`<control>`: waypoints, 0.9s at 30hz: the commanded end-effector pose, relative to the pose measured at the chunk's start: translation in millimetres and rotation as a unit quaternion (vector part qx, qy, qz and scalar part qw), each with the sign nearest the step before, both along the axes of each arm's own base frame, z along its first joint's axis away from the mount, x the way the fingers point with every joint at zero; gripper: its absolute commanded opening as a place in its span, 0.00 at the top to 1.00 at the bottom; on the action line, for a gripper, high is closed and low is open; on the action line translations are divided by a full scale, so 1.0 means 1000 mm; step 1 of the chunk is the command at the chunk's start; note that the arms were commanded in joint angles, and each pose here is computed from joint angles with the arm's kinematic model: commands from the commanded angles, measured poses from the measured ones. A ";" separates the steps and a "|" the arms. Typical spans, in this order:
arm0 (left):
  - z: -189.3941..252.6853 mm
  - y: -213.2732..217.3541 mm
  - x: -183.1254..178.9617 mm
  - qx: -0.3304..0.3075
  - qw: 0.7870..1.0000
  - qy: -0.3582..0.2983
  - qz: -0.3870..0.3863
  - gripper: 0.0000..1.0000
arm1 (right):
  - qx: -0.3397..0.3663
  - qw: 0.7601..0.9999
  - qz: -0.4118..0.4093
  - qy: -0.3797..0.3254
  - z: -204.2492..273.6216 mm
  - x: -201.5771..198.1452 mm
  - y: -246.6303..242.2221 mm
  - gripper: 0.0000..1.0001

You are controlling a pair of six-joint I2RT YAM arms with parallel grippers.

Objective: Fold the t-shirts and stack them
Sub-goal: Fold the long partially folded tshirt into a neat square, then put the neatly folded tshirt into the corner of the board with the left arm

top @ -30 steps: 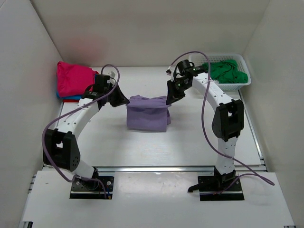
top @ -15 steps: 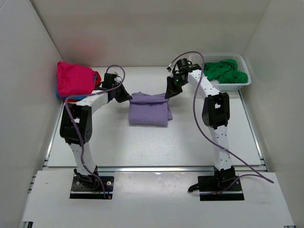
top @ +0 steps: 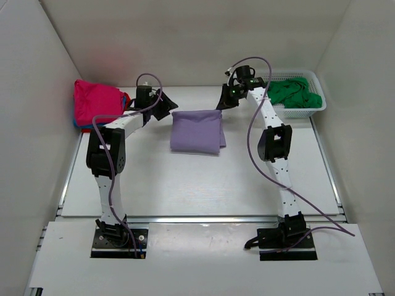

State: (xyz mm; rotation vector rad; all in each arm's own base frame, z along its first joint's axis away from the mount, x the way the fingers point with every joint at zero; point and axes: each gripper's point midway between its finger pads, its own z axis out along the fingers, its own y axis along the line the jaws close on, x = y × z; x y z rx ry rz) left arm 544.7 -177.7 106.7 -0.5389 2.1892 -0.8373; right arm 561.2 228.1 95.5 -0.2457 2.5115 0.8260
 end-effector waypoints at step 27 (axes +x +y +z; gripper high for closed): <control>-0.039 0.002 -0.061 0.275 0.959 0.018 -0.068 0.10 | -0.114 0.968 -0.120 -0.190 0.155 0.020 -0.061 0.55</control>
